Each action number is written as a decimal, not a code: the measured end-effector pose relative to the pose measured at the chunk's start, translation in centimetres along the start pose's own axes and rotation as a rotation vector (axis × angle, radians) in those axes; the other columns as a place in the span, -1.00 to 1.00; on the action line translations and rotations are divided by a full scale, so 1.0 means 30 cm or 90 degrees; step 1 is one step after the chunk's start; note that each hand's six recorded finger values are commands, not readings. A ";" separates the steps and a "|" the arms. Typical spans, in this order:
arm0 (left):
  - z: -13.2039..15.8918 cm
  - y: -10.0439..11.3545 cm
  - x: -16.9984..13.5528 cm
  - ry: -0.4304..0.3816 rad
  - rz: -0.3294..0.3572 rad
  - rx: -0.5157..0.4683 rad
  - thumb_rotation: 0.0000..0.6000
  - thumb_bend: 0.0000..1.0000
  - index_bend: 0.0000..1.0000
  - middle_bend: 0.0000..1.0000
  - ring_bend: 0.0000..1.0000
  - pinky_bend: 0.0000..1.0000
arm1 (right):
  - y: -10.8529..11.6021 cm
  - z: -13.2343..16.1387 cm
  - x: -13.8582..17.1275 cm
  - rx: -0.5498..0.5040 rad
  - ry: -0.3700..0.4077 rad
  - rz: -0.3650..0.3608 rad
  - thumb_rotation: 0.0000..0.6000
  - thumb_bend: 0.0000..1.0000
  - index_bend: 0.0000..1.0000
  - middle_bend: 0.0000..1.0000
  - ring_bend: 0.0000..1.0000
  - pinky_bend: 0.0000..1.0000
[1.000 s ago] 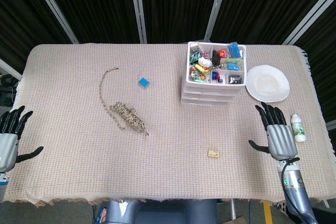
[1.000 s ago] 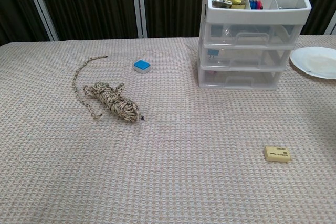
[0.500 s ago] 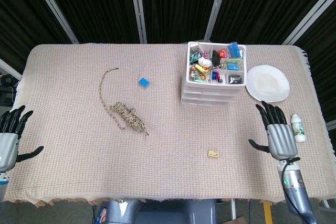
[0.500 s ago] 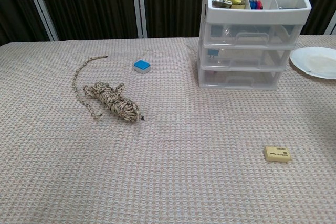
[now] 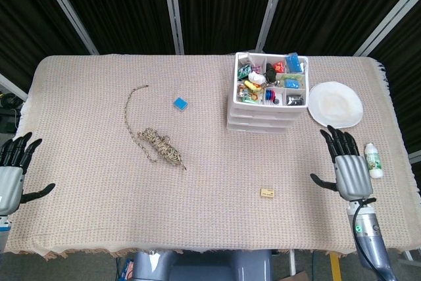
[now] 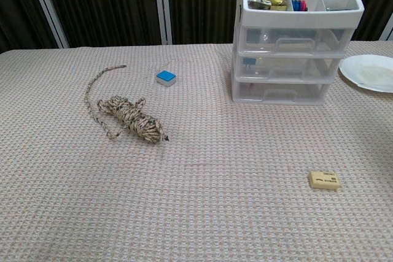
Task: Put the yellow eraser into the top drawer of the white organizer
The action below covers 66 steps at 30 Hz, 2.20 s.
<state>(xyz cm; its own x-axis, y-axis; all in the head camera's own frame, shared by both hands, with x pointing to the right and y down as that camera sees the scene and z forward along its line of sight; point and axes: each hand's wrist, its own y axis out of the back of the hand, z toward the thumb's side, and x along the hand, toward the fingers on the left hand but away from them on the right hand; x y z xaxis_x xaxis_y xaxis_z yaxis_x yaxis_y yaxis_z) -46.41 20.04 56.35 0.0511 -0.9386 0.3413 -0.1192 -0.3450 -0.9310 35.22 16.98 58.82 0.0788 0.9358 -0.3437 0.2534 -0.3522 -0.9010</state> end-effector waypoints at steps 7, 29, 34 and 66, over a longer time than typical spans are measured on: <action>0.001 0.002 -0.001 -0.001 0.004 -0.001 1.00 -1.00 -0.82 -1.00 -1.00 -1.00 | 0.035 0.041 0.001 -0.098 0.007 -0.023 1.00 -0.81 -0.71 -0.14 -0.18 -0.16; 0.005 0.005 0.000 -0.011 0.009 -0.010 1.00 -1.00 -0.83 -1.00 -1.00 -1.00 | -0.080 0.263 -0.076 -0.606 -0.137 0.218 1.00 -0.66 -0.70 0.66 0.58 0.37; 0.006 0.005 0.000 -0.015 0.012 -0.011 1.00 -1.00 -0.84 -1.00 -1.00 -1.00 | -0.091 0.303 -0.103 -0.664 -0.160 0.238 1.00 -0.66 -0.69 0.66 0.58 0.37; 0.001 0.002 0.003 -0.005 0.008 -0.011 1.00 -1.00 -0.84 -1.00 -1.00 -1.00 | -0.275 0.402 -0.289 -0.815 -0.281 0.240 1.00 -0.61 -0.67 0.66 0.58 0.37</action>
<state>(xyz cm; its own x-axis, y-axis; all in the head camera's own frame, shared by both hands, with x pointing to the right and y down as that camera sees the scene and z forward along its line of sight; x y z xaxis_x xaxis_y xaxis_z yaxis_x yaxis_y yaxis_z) -46.39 19.94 56.32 0.0577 -0.9426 0.3288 -0.1375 -0.3337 -0.9326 20.83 11.58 66.04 0.0932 0.6231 -0.7766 0.9946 -0.0947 0.0433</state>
